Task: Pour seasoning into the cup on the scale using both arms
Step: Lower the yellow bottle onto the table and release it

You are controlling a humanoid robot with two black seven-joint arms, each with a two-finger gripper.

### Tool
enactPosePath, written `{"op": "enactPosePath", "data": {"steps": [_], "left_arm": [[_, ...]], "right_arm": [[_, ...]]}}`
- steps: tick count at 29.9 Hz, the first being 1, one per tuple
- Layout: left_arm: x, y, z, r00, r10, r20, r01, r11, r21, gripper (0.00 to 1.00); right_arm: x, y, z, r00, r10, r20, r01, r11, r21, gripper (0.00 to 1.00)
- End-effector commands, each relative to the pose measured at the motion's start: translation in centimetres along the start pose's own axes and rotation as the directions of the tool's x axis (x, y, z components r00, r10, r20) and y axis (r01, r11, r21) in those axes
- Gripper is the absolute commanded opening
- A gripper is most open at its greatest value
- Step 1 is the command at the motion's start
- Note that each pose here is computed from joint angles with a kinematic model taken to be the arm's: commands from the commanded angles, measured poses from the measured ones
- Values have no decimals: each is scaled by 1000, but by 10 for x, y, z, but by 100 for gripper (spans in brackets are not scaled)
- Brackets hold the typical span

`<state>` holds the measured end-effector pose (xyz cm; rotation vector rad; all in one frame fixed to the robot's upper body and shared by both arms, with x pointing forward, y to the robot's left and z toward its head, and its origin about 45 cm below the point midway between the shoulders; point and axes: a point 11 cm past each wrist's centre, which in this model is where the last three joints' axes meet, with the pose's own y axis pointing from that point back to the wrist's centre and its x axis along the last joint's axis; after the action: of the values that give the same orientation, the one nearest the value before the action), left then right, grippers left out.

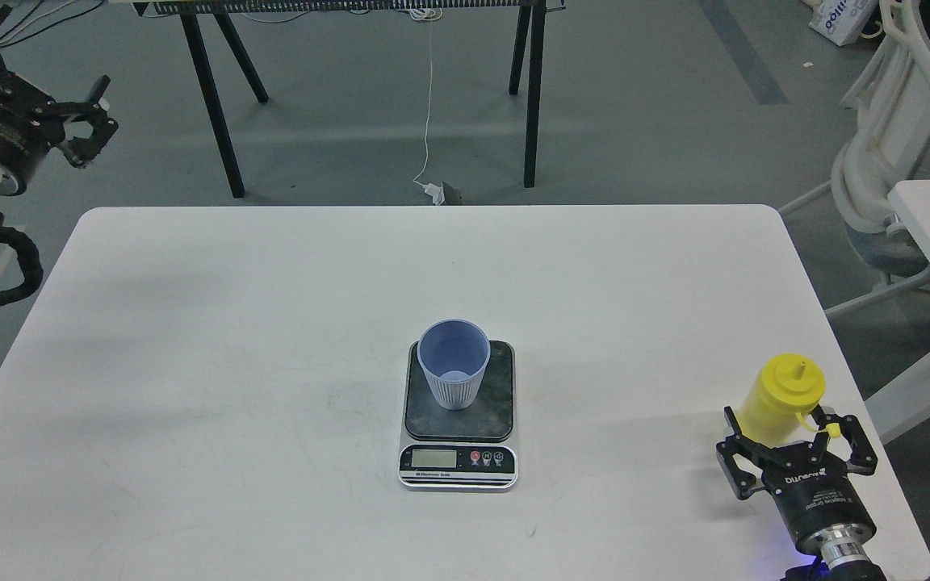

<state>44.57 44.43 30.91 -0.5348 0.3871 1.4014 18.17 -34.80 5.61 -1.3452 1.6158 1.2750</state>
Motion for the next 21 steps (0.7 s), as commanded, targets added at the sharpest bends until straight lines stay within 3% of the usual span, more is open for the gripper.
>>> {"op": "enactPosePath", "data": {"steps": [1, 7, 15, 21], "left_arm": [[-2, -1, -4, 1000, -4, -7, 4, 1000, 5, 100], [-7, -5, -8, 1000, -13, -17, 13, 1000, 6, 100], [-8, -5, -7, 1000, -20, -19, 20, 1000, 3, 100], [-8, -5, -7, 999, -20, -24, 20, 1000, 0, 100]], "right_arm": [[6, 5, 0, 1000, 18, -10, -18, 1000, -5, 96], [17, 23, -15, 997, 61, -52, -61, 998, -5, 98], [14, 23, -96, 965, 90, -245, -78, 995, 57, 98], [-33, -27, -172, 930, 20, -366, 52, 981, 185, 100]]}}
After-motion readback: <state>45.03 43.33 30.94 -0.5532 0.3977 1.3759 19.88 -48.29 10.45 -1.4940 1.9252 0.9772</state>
